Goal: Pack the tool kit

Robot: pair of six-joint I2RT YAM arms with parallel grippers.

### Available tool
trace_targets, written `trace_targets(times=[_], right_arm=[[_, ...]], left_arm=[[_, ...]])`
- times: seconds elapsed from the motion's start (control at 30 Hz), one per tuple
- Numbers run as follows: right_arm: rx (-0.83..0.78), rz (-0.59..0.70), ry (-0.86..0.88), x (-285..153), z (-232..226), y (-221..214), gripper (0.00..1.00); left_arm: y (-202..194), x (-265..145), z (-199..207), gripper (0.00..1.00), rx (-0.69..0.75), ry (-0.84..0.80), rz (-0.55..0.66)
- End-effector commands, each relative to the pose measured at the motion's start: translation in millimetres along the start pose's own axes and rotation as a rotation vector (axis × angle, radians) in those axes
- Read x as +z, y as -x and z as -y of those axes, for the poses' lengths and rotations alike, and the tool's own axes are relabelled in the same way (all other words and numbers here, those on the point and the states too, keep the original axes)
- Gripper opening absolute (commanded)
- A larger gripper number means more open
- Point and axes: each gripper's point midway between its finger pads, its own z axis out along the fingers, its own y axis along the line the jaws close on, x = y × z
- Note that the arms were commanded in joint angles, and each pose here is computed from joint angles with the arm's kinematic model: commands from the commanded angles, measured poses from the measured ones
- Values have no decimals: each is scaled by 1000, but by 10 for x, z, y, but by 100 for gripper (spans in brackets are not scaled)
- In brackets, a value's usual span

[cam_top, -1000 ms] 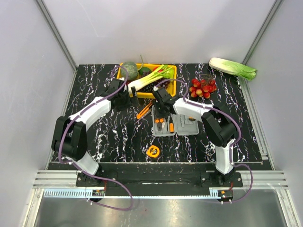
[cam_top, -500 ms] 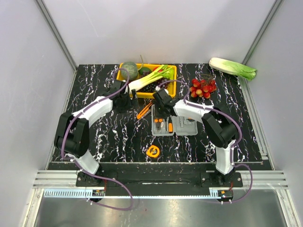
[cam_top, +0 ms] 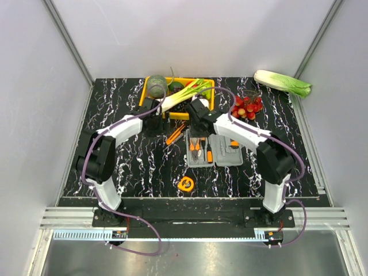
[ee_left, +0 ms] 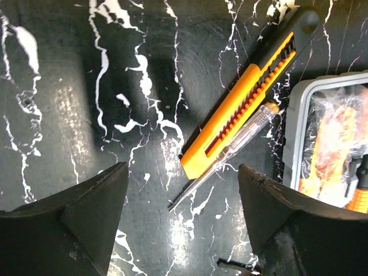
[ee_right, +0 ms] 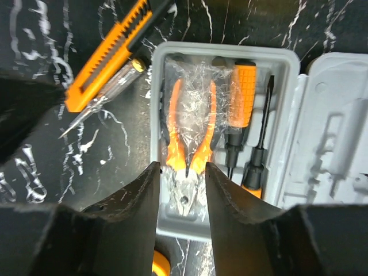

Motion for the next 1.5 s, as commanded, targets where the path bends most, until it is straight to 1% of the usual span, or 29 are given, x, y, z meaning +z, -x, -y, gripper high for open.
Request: trace_targets(times=[0.0,0.13,0.23,0.3,0.4,0.5,0.63,0.73,0.77,0.8,0.9,0.97,1.07,1.2,1.3,1.37,1.47], right_arm=[[11,118,24,-530,70,352,43],[34,76,68,-502,267,268,44],[76,34,88,-482,477,193,44],[85,30,104,-477,556,177,44],[87,5,101,-447,674,97,43],[88,-3,87,-452,767,16,43],[97,15,76,-498,855,10,43],[106,27,72,-508,864,61,42],[110,30,72,-521,861,75,43],[111,37,73,-535,856,94,43],[118,46,67,-550,862,136,43],[123,46,60,-544,864,154,43],[139,43,40,-532,908,189,42],[194,47,-1,-514,1096,238,42],[257,49,-68,-492,1404,280,42],[296,47,-125,-459,1637,282,44],[358,15,-186,-339,1969,229,45]], left_arm=[[287,91,210,78,159,-33,78],[363,251,361,74,286,-12,92],[410,375,420,72,351,43,104],[421,471,395,71,387,92,107],[397,631,348,68,408,126,87],[349,760,345,63,429,118,55],[222,867,345,58,479,111,14],[187,888,318,47,495,126,1],[189,882,318,40,493,127,2],[184,868,315,34,492,128,0],[171,774,335,20,479,128,0],[192,675,358,14,452,133,16],[186,498,366,8,388,148,15],[257,167,512,6,322,116,59],[292,-63,650,5,299,68,81],[301,-218,754,4,286,27,93],[342,-406,935,4,263,-35,122]])
